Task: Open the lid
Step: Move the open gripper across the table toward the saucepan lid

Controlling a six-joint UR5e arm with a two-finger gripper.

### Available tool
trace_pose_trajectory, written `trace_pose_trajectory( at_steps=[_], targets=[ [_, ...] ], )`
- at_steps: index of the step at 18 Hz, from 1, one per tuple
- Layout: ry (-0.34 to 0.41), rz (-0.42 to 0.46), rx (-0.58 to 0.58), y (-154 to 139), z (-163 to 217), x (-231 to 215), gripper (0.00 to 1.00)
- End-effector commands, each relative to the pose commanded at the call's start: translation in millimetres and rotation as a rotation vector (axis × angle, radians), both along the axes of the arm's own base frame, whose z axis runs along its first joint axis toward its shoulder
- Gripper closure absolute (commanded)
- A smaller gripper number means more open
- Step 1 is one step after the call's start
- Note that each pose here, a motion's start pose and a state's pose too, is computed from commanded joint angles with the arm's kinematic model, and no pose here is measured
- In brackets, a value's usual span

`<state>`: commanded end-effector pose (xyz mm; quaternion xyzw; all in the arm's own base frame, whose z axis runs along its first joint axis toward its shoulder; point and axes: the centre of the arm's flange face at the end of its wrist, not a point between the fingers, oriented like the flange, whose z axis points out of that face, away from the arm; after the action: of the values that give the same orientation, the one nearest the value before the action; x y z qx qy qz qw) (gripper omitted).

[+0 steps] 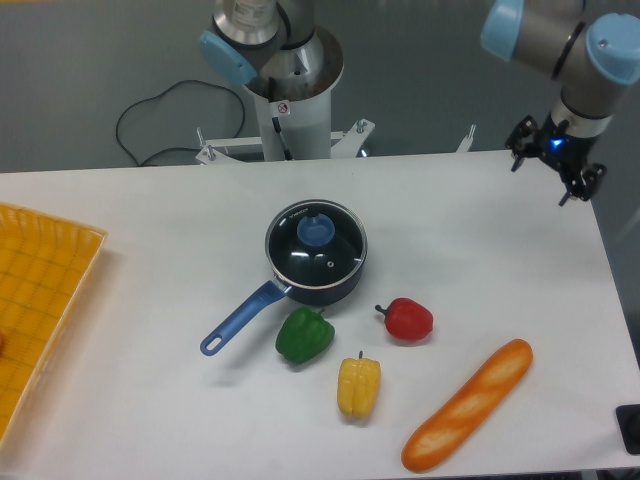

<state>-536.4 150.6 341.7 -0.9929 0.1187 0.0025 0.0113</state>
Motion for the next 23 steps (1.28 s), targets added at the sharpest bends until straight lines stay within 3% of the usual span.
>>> trace_pose_trajectory(
  at_steps=[5, 12, 15, 19, 23],
  targets=[
    [-0.006, 0.078, 0.015, -37.7, 1.7, 4.5, 0.00],
    [-0.032, 0.083, 0.005, -32.8, 6.2, 17.3, 0.00],
    [-0.053, 0.186, 0.016, -30.0, 1.5, 35.7, 0.00],
    [-0.043, 0.261, 0.084, -10.0, 14.4, 58.2, 0.00],
    [-0.053, 0.315, 0.083, 31.7, 13.2, 96.0, 0.00]
  ],
)
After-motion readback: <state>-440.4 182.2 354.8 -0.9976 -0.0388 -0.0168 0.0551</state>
